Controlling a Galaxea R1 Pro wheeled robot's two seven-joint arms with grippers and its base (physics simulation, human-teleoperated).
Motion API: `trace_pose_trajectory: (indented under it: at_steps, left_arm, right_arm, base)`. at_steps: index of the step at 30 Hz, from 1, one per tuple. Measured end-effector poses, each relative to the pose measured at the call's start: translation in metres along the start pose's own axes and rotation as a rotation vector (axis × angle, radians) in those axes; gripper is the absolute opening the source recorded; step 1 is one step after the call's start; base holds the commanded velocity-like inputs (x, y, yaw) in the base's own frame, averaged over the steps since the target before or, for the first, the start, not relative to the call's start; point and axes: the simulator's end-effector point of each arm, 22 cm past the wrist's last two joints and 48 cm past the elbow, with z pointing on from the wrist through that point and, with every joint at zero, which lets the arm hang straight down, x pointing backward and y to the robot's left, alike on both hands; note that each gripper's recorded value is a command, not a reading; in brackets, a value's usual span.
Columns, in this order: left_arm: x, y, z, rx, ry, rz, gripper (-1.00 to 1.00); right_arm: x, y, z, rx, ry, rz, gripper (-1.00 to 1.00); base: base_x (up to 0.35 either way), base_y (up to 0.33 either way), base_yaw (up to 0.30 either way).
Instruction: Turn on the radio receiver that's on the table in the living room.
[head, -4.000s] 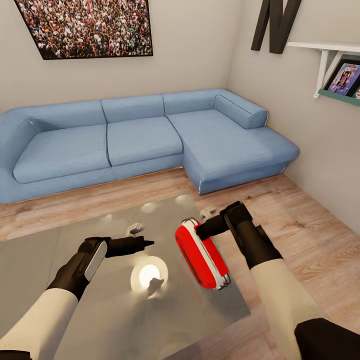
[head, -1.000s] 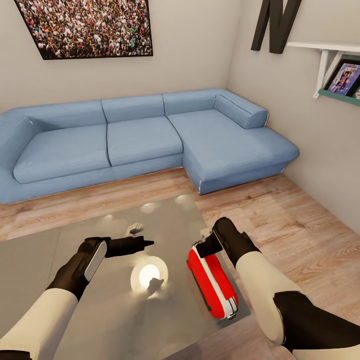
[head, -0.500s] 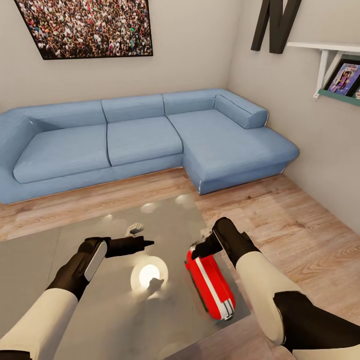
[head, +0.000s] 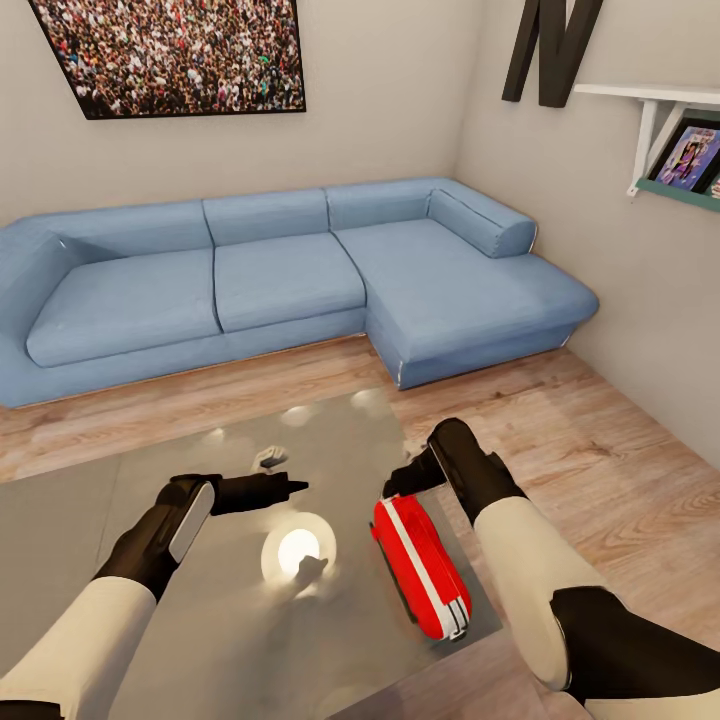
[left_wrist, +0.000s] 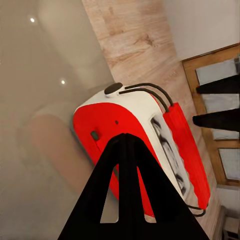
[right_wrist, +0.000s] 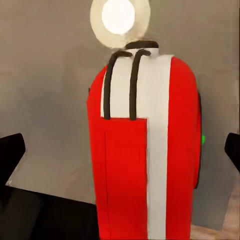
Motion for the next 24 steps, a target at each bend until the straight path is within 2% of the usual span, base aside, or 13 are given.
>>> trace_pose_trajectory:
  at_steps: [1, 4, 6, 7, 10, 13, 18, 20, 21, 22, 24]
  left_arm:
    - [0.0, 0.0, 0.0, 0.0, 0.0, 0.0, -1.0]
    - [0.0, 0.0, 0.0, 0.001, 0.0, 0.0, -1.0]
    - [0.0, 0.0, 0.0, 0.001, 0.0, 0.0, -1.0]
    - [0.0, -0.001, 0.0, 0.001, 0.0, 0.0, -1.0]
    - [0.0, -0.001, 0.0, 0.001, 0.0, 0.001, -1.0]
    - [-0.001, 0.0, -0.001, 0.0, -0.001, 0.003, -1.0]
    - [-0.002, 0.002, -0.003, -0.005, -0.002, 0.005, -1.0]
    - [-0.002, 0.005, -0.005, -0.01, 0.0, 0.006, -1.0]
    - [-0.003, 0.012, -0.01, -0.024, 0.0, 0.008, -1.0]
    - [-0.003, 0.015, -0.013, -0.03, -0.001, 0.008, -1.0]
    - [-0.006, 0.03, -0.025, -0.058, -0.004, 0.014, -1.0]
  right_arm:
    - [-0.012, 0.0, -0.009, 0.0, -0.036, -0.007, 1.0]
    - [-0.063, 0.003, -0.057, 0.013, -0.201, -0.048, 1.0]
    - [-0.089, 0.013, -0.085, 0.036, -0.286, -0.109, 1.0]
    - [-0.102, 0.024, -0.102, 0.045, -0.332, -0.162, 1.0]
    - [-0.128, 0.049, -0.144, 0.05, -0.447, -0.25, 1.0]
    - [-0.134, 0.051, -0.158, 0.06, -0.481, -0.269, 1.0]
    - [-0.128, 0.012, -0.163, 0.126, -0.471, -0.259, 1.0]
    - [-0.12, -0.019, -0.166, 0.175, -0.456, -0.247, 1.0]
    - [-0.113, -0.048, -0.17, 0.221, -0.441, -0.237, 1.0]
    - [-0.109, -0.059, -0.171, 0.232, -0.434, -0.229, 1.0]
    - [-0.095, -0.102, -0.18, 0.29, -0.408, -0.214, 1.0]
  base:
    - [0.0, 0.0, 0.0]
    - [0.0, 0.0, 0.0]
    - [0.0, 0.0, 0.0]
    - [0.0, 0.0, 0.0]
    - [0.0, 0.0, 0.0]
    - [0.0, 0.0, 0.0]
    - [0.0, 0.0, 0.0]
    - [0.0, 0.0, 0.0]
    - [0.0, 0.0, 0.0]
    - [0.0, 0.0, 0.0]
    - [0.0, 0.0, 0.0]
